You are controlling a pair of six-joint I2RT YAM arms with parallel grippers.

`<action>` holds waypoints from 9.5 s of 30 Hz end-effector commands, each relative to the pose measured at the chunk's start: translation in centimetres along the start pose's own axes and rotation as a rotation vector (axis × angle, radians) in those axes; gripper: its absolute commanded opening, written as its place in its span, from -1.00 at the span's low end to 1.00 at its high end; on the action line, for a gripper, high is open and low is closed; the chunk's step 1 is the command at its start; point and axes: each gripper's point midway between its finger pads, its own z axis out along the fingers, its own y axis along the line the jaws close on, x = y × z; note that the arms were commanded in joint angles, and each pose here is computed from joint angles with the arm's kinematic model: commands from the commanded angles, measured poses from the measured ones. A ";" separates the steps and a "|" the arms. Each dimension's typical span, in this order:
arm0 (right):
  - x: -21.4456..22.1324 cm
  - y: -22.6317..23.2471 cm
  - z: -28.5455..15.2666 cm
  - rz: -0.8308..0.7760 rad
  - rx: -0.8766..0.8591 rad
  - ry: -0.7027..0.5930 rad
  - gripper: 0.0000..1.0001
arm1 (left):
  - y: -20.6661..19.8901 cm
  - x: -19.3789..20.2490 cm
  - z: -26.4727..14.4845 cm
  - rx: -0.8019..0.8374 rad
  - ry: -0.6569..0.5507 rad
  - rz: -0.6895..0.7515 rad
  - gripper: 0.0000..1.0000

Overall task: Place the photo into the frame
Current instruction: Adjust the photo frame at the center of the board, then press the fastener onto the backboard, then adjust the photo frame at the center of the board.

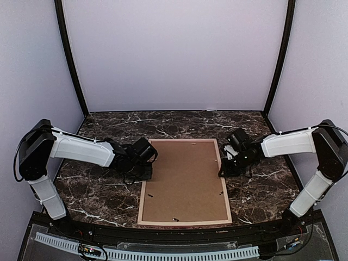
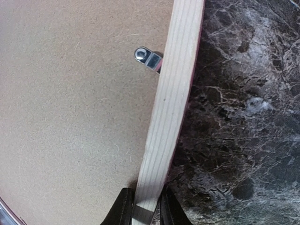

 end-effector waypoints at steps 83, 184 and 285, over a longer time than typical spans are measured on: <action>-0.2 -5.9 0.3 0.107 0.112 -0.042 -0.69 | -5.7 11.0 -2.7 0.217 0.269 0.297 -0.01; -0.5 -4.8 1.2 0.106 0.055 -0.038 -0.69 | -3.0 -6.5 5.8 0.163 0.182 0.261 0.32; -10.7 6.2 2.6 -0.418 -0.251 -0.092 0.33 | 1.0 -18.1 3.2 0.253 -0.032 0.516 0.57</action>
